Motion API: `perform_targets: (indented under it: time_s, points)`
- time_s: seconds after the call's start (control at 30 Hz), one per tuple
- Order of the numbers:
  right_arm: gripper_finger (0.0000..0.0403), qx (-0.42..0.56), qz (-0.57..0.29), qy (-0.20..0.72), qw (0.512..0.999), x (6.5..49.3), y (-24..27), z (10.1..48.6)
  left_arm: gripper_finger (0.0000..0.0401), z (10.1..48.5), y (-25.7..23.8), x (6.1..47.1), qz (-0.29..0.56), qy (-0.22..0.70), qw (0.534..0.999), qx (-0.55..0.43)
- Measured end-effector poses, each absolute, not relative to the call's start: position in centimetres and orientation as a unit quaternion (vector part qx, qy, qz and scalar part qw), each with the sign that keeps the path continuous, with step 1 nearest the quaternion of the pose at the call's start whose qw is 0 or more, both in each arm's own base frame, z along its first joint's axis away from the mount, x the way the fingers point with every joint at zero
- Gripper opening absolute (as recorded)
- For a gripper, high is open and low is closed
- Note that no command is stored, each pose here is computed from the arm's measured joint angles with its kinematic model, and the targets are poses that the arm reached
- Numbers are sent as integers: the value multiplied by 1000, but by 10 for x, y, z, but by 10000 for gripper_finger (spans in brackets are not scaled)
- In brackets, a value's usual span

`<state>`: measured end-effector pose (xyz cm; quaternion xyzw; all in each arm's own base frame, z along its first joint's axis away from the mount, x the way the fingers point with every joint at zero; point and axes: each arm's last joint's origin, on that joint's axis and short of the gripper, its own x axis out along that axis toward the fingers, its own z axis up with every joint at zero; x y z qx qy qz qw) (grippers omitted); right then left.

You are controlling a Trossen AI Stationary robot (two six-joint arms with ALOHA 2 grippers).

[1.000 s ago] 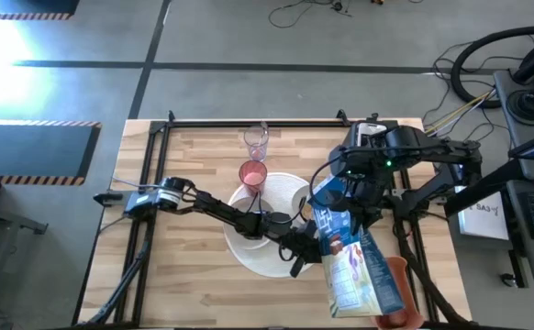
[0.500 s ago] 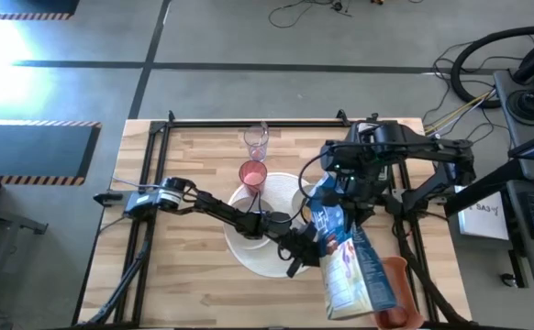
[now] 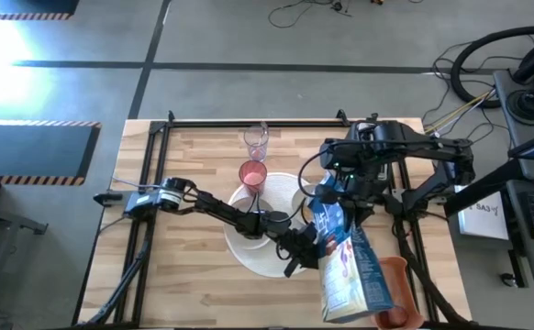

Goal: Arrange a breakfast setting
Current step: Pour the cereal from the cereal box into the white bowl

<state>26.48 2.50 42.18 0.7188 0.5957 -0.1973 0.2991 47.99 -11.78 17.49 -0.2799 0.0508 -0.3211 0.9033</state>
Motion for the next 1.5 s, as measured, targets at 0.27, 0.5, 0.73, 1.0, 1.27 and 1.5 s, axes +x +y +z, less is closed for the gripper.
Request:
perform_targets:
  time_s: [0.27, 0.5, 0.73, 1.0, 1.27, 1.5]
  points:
    - [15, 716, -183, 608, 292, 278, 19, 412, 0, 177, -118, 481, -331, 56, 897, -288]
    - [15, 704, -158, 608, 331, 288, 6, 404, 0, 177, -114, 482, -331, 61, 893, -298]
    - [15, 696, -158, 593, 372, 287, -6, 404, 0, 176, -111, 482, -330, 66, 891, -306]
    - [15, 694, -161, 587, 383, 284, -7, 406, 0, 174, -104, 482, -328, 64, 892, -303]
    - [15, 694, -164, 584, 388, 283, -8, 407, 0, 175, -103, 483, -328, 62, 893, -301]
    - [15, 692, -163, 585, 391, 283, -8, 407, 0, 175, -102, 483, -328, 62, 894, -301]
